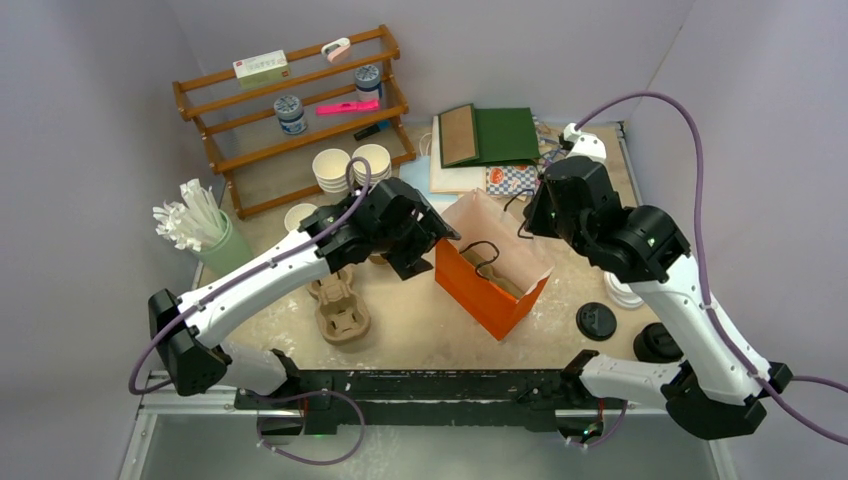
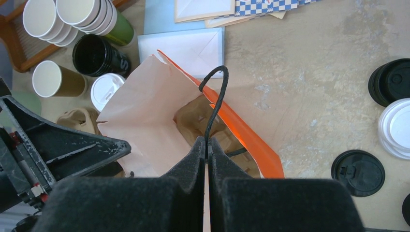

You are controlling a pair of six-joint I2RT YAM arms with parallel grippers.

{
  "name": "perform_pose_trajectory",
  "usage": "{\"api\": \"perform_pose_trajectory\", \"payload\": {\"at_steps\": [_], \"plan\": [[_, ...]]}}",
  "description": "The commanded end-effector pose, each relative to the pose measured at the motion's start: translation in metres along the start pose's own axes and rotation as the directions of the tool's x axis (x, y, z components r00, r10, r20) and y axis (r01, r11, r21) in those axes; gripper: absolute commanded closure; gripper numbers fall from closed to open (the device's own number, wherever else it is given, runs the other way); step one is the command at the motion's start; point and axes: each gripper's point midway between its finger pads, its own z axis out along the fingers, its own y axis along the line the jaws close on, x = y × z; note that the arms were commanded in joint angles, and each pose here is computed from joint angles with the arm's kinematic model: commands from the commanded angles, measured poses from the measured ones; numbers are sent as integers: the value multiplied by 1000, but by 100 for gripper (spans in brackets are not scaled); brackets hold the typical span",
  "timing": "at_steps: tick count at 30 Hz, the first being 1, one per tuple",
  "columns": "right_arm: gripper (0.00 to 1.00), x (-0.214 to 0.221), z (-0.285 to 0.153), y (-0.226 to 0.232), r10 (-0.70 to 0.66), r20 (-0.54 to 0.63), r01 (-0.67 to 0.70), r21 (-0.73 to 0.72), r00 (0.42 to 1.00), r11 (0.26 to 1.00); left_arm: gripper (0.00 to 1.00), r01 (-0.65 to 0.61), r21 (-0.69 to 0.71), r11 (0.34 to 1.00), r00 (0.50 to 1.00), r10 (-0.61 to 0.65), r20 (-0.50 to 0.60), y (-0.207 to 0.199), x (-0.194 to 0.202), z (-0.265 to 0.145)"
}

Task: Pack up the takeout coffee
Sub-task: Adjust the takeout bag at the center of the board.

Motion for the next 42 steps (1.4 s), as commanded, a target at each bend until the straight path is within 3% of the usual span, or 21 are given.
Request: {"api": "perform_pose_trajectory", "payload": {"at_steps": [1, 5, 10, 16, 17, 22, 31, 35, 42], "plan": [[100, -13, -10, 3, 19, 46, -18, -29, 999, 999, 21, 32, 90, 995, 998, -37, 46, -35, -8, -8], [100, -14, -12, 1, 19, 48, -17, -30, 999, 999, 31, 27, 73, 997, 999, -29, 36, -37, -5, 1], [100, -13, -16, 4, 8, 44, -5, -58, 999, 998, 60, -10, 43, 999, 995, 6, 99, -35, -16, 1], [100, -26, -32, 20, -24, 91, 41, -186, 996, 982, 98, -135, 56, 989, 975, 122, 188, -46, -34, -13], [100, -28, -37, 24, -31, 103, 53, -213, 994, 976, 100, -160, 64, 985, 970, 145, 194, -50, -35, -16], [100, -30, -61, 32, -74, 140, 117, -330, 987, 937, 100, -315, 100, 944, 926, 282, 250, -62, -42, -35], [100, -7, -91, 35, -84, 147, 147, -493, 986, 857, 100, -567, 176, 805, 804, 493, 332, -73, -43, -59], [100, 13, -93, 38, -104, 104, 144, -544, 989, 827, 100, -663, 173, 729, 737, 593, 323, -83, -38, -60], [100, 23, -86, 36, -116, 73, 137, -536, 991, 833, 100, -717, 176, 674, 694, 666, 274, -87, -29, -62]]}}
